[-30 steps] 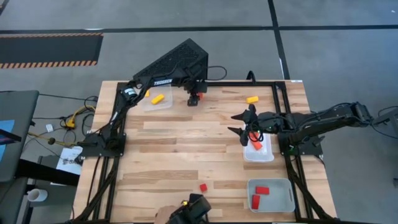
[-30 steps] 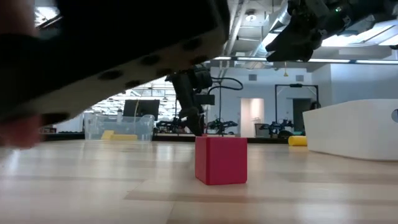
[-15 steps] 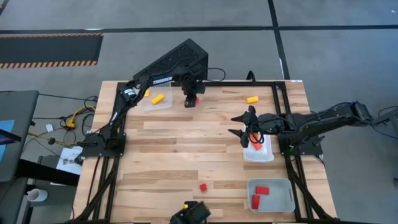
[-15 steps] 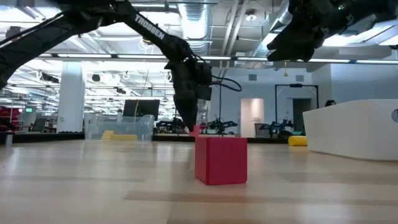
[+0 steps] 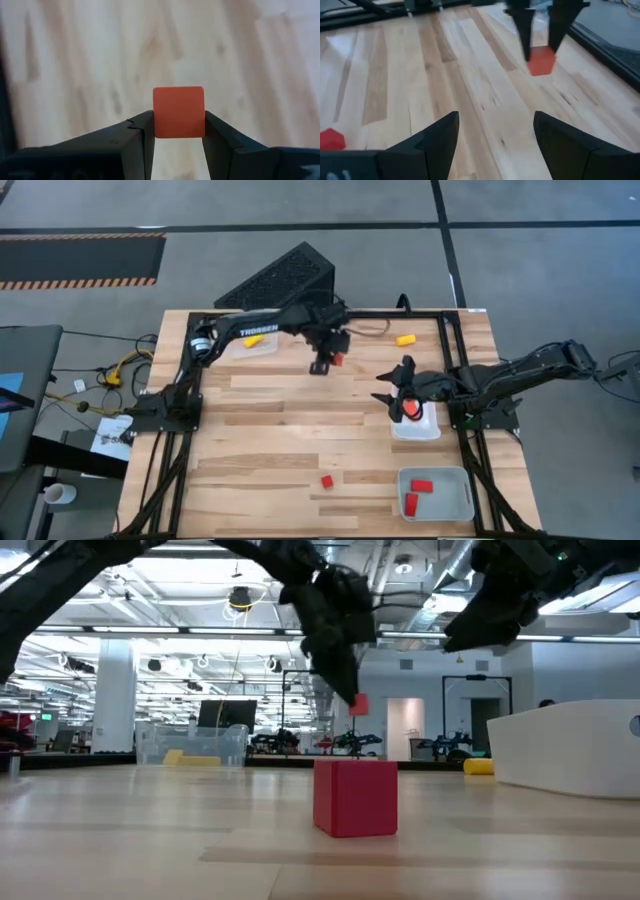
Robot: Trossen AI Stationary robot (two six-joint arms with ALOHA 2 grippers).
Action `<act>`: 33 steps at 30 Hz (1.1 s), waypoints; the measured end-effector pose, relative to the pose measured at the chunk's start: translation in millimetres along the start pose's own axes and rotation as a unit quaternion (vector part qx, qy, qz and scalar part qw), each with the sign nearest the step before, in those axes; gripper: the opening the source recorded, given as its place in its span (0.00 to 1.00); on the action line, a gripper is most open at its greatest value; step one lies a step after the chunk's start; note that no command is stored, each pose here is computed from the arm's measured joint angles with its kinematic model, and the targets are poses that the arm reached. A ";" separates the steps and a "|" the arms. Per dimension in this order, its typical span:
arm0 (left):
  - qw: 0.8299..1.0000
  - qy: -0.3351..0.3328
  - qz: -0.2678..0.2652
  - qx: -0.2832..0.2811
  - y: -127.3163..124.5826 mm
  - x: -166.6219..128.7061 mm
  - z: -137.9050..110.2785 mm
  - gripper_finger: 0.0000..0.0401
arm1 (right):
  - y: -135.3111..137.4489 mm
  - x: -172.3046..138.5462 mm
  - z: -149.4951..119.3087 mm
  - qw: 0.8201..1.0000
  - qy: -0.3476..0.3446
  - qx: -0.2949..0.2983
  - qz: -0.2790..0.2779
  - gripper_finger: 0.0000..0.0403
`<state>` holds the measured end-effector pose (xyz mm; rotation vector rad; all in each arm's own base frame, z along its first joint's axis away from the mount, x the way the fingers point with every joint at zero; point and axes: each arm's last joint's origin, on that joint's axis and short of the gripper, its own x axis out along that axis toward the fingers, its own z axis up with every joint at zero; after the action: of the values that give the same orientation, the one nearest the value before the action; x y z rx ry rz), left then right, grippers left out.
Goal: Sort & place blocks by color
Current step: Put the orange block into the white bin
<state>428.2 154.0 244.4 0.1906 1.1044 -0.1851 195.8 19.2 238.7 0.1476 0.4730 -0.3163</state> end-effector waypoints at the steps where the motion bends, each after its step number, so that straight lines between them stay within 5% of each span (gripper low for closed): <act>1: 1.000 -0.006 -0.001 0.007 -6.6 1.7 5.5 0.24 | 0.4 -0.3 -1.0 1.000 0.004 0.001 0.000 0.70; 9: 0.996 -0.050 -0.008 0.067 -55.0 20.9 33.8 0.24 | 7.2 -3.7 -6.9 1.000 0.022 -0.002 0.013 0.70; 19: 0.989 -0.142 0.031 0.020 -79.8 9.9 -10.2 0.24 | 10.2 -5.6 -8.2 1.000 0.017 -0.006 0.002 0.70; 24: 0.967 -0.248 0.061 -0.009 -109.8 -3.9 -40.6 0.24 | 7.5 -3.9 -4.1 1.000 0.002 0.005 -0.004 0.70; 30: 0.914 -0.390 0.113 -0.024 -153.9 -7.4 -60.0 0.24 | 6.1 -0.1 11.9 0.998 -0.066 0.019 0.001 0.70; 33: 0.900 -0.416 0.129 -0.023 -170.9 -4.5 -64.8 0.24 | 10.0 3.4 17.4 0.995 -0.095 0.018 0.012 0.70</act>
<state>328.7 4.5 209.8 0.1859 0.2218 0.0093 209.3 24.1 253.1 0.1570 0.2769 -0.3127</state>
